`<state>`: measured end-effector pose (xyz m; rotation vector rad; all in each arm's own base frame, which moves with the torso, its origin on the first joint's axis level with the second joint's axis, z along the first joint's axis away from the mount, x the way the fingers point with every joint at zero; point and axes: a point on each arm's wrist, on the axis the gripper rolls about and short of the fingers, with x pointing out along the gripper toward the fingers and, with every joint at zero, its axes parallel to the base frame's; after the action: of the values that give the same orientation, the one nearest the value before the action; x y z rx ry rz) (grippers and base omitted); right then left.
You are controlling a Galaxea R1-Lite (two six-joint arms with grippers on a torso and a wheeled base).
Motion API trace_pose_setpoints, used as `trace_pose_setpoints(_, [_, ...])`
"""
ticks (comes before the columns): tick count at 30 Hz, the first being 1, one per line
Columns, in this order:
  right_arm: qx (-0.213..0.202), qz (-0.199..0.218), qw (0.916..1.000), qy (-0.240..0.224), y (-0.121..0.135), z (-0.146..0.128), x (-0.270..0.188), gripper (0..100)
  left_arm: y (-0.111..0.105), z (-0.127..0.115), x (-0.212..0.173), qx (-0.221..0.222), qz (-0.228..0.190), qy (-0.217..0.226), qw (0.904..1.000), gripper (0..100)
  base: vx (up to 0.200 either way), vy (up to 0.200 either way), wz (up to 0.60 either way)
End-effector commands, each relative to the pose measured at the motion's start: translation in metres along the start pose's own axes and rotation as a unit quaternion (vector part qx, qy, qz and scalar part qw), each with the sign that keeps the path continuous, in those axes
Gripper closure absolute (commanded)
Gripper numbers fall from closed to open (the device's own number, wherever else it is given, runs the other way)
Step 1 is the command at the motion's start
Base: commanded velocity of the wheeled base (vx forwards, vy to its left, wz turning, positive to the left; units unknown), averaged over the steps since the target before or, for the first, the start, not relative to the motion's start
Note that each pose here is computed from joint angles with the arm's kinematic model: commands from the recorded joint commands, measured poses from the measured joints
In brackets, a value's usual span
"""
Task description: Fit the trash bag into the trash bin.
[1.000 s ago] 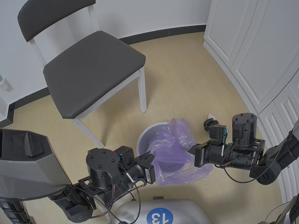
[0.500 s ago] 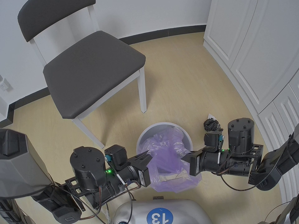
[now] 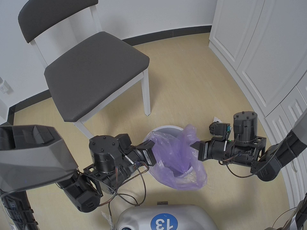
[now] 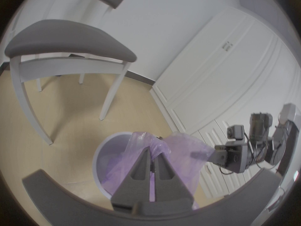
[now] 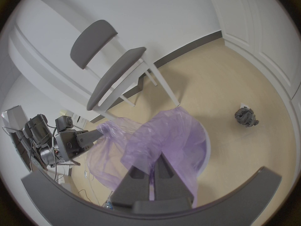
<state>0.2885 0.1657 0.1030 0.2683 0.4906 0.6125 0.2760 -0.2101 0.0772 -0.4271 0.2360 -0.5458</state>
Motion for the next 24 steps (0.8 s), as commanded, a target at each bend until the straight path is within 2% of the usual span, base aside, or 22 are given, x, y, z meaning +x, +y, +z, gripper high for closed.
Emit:
trace_pose_setpoints(1, [0.015, -0.030, 0.9994, 0.001, -0.022, 0.006, 0.010, 100, 0.022, 0.010, 0.015, -0.028, 0.027, -0.028, 0.9988, 100, 0.000, 0.000, 0.00])
trace_pose_setpoints(6, [0.027, -0.052, 0.9983, -0.005, -0.041, 0.018, 0.007, 100, 0.038, 0.019, 0.019, -0.048, 0.039, -0.046, 0.9971, 100, 0.000, 0.000, 0.00])
trace_pose_setpoints(15, [0.036, -0.080, 0.9958, -0.026, -0.065, 0.030, 0.004, 100, 0.067, 0.003, 0.036, -0.050, 0.061, -0.051, 0.9955, 100, 0.000, 0.000, 0.00])
trace_pose_setpoints(24, [0.026, -0.101, 0.9940, -0.035, -0.080, 0.035, -0.003, 100, 0.067, 0.009, 0.035, -0.050, 0.052, -0.078, 0.9943, 100, 0.000, 0.000, 0.00])
